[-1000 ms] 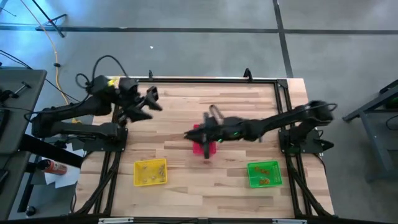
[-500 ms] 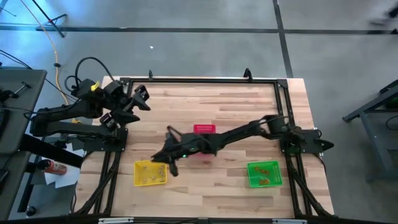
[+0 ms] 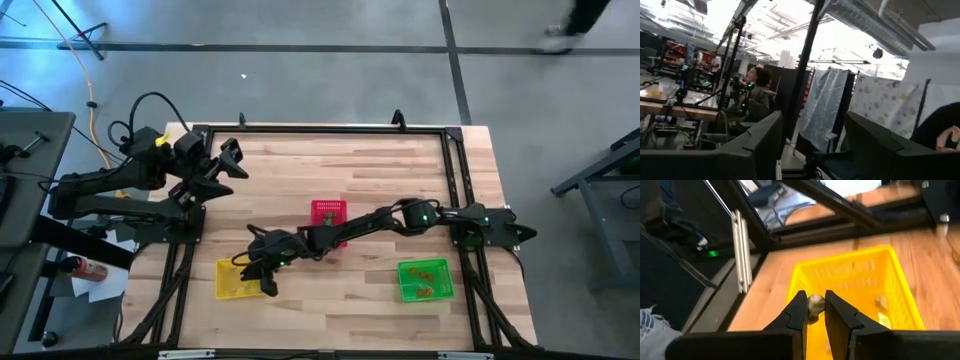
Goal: Sort Halloween decoration
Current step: Put the white skull toy into the yellow bin, then return to Home Position
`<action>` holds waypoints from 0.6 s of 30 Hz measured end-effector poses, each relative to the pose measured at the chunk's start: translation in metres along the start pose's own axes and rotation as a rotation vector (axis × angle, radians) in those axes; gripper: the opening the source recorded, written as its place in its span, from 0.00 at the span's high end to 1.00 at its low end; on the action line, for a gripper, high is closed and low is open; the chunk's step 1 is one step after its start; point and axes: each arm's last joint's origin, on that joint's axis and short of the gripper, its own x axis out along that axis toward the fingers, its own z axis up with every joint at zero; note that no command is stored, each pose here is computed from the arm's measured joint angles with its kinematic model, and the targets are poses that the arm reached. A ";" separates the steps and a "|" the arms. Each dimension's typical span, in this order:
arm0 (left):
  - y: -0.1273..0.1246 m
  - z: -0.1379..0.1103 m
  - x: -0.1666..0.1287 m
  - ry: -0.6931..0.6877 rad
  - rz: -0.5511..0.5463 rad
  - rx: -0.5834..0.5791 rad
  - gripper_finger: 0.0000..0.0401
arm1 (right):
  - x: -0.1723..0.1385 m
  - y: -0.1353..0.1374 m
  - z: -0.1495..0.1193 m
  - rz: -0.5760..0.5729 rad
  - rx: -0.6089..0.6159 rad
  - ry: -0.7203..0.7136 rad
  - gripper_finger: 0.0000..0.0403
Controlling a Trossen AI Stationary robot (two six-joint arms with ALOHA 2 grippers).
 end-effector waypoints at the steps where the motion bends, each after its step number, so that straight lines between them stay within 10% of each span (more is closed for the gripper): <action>1: 0.000 0.000 0.000 -0.005 0.009 0.000 0.49 | 0.000 0.000 -0.001 -0.004 0.006 0.013 0.91; 10: 0.001 0.000 0.000 -0.013 0.023 0.000 0.49 | 0.000 -0.002 -0.003 0.019 0.160 0.050 0.73; 18: 0.000 0.001 0.000 -0.018 0.022 0.029 0.49 | -0.007 0.009 0.022 0.031 0.056 0.108 0.49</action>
